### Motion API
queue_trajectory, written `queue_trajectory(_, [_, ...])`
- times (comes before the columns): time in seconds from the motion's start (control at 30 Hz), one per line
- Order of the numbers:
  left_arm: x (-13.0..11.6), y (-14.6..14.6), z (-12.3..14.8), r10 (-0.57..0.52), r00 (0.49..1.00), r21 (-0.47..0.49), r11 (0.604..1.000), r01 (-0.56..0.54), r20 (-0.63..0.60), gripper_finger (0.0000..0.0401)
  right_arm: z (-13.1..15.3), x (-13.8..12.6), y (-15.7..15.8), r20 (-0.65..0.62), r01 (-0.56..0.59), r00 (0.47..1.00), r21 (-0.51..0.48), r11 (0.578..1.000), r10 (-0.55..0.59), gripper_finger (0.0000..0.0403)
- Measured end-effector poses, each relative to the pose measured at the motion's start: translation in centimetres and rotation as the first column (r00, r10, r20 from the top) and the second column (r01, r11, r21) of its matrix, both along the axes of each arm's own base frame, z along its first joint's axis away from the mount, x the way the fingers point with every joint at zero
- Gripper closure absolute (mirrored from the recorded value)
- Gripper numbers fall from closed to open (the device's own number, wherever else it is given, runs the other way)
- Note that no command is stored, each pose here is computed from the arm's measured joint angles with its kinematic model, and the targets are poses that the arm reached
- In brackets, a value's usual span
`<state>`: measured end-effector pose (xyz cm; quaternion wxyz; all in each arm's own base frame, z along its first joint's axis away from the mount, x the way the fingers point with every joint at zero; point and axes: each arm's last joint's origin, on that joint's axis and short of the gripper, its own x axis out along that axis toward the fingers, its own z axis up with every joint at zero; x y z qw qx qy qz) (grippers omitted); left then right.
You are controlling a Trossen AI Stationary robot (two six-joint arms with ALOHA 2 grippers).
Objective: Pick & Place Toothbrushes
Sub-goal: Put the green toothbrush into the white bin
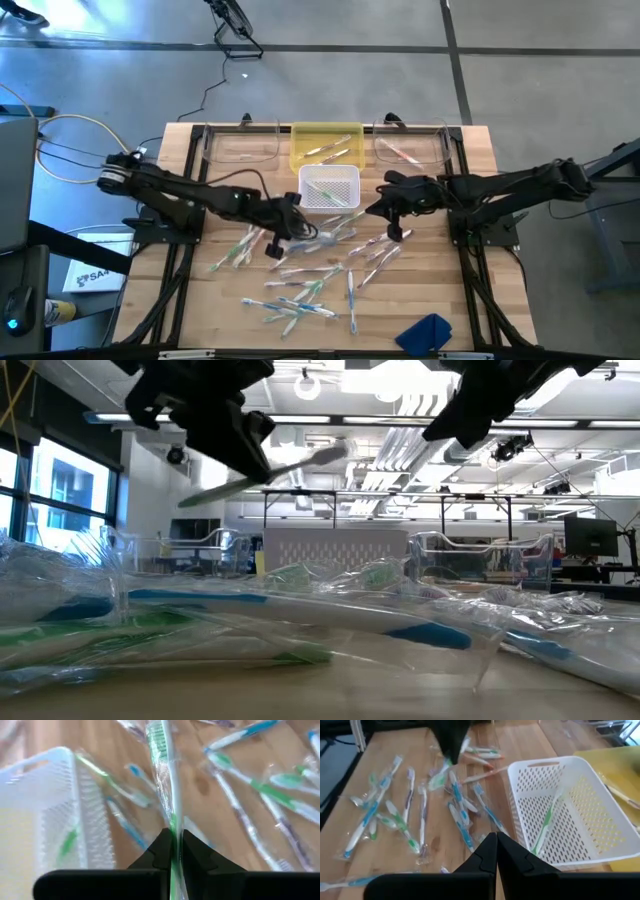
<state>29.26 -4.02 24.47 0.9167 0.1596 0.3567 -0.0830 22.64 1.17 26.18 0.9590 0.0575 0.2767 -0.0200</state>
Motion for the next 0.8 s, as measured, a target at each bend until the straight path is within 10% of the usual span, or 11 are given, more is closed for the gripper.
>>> queue_trajectory(0.4, [1.4,4.5,5.9,-0.127,0.98,0.327,0.943,0.071,0.155,0.0385,0.2,-0.3,0.1,0.006,-0.031,1.0,0.029,0.999,0.03,0.0401])
queue_trajectory(0.8, [3.0,10.5,4.2,-0.118,0.978,0.341,0.938,0.054,0.171,0.0386,0.9,-1.3,0.0,0.015,-0.029,0.999,0.031,0.999,0.028,0.0401])
